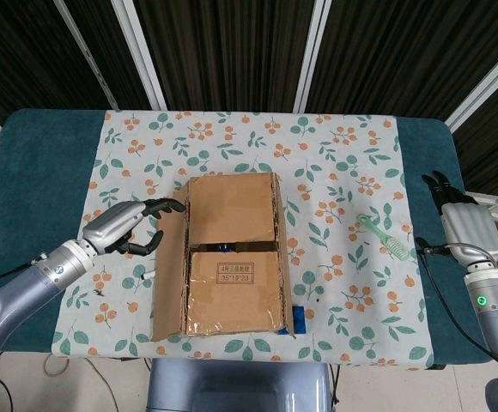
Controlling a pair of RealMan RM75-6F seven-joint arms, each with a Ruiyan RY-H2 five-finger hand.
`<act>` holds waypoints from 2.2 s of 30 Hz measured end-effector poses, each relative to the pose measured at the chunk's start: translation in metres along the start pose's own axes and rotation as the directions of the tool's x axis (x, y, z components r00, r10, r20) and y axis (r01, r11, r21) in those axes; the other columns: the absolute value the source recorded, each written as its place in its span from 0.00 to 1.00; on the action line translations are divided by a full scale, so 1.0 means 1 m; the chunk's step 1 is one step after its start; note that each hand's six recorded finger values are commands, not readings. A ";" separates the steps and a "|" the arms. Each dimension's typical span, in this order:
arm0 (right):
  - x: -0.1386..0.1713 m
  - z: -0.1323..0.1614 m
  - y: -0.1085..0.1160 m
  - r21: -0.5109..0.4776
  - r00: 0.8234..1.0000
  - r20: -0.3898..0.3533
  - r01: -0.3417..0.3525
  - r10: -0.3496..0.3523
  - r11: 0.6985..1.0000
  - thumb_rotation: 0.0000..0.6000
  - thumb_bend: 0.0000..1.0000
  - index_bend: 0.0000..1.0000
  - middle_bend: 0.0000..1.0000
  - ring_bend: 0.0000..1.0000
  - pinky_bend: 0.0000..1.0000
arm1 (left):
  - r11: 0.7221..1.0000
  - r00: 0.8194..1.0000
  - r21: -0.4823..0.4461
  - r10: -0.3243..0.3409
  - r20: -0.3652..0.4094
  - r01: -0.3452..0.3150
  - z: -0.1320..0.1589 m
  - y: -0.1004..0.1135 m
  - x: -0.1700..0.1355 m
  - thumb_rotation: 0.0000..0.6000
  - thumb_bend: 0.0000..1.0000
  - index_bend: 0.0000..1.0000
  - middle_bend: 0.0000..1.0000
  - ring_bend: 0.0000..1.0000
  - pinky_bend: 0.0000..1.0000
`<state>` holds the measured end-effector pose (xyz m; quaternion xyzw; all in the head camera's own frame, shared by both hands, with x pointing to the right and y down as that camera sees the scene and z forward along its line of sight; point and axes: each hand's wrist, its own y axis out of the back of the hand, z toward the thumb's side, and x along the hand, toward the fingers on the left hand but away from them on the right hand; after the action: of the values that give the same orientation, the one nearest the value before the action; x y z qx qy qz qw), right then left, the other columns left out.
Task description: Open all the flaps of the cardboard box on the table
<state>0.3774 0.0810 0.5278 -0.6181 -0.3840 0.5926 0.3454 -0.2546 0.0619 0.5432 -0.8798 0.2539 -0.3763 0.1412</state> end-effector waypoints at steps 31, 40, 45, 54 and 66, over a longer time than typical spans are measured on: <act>0.070 -0.042 -0.046 -0.032 0.999 0.026 0.030 -0.029 0.999 1.00 0.27 0.00 0.00 0.19 0.28 | 0.982 0.979 -0.027 -0.183 0.092 0.186 0.052 -0.068 0.062 1.00 0.58 0.20 0.20 0.20 0.29; 0.073 -0.050 -0.048 -0.030 0.999 0.041 0.033 -0.032 0.999 1.00 0.27 0.00 0.00 0.19 0.28 | 0.978 0.975 -0.025 -0.205 0.081 0.208 0.050 -0.078 0.072 1.00 0.58 0.20 0.20 0.21 0.29; 0.073 -0.051 -0.046 -0.028 0.999 0.043 0.034 -0.033 0.999 1.00 0.27 0.00 0.00 0.19 0.28 | 0.976 0.974 -0.013 -0.217 0.069 0.219 0.046 -0.083 0.077 1.00 0.58 0.20 0.20 0.21 0.29; 0.076 -0.053 -0.046 -0.028 0.998 0.047 0.031 -0.030 0.999 1.00 0.27 0.00 0.00 0.19 0.28 | 0.971 0.968 -0.005 -0.239 0.072 0.240 0.044 -0.092 0.082 1.00 0.58 0.20 0.20 0.21 0.29; 0.079 -0.057 -0.043 -0.030 0.998 0.059 0.039 -0.037 0.999 1.00 0.27 0.00 0.00 0.19 0.28 | 0.964 0.961 -0.009 -0.264 0.078 0.265 0.046 -0.100 0.084 1.00 0.64 0.20 0.20 0.21 0.32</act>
<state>0.4314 0.1723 0.5319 -0.5984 -0.4148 0.5977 0.3357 -0.1370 0.1016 0.6053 -0.9208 0.1323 -0.3556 0.0906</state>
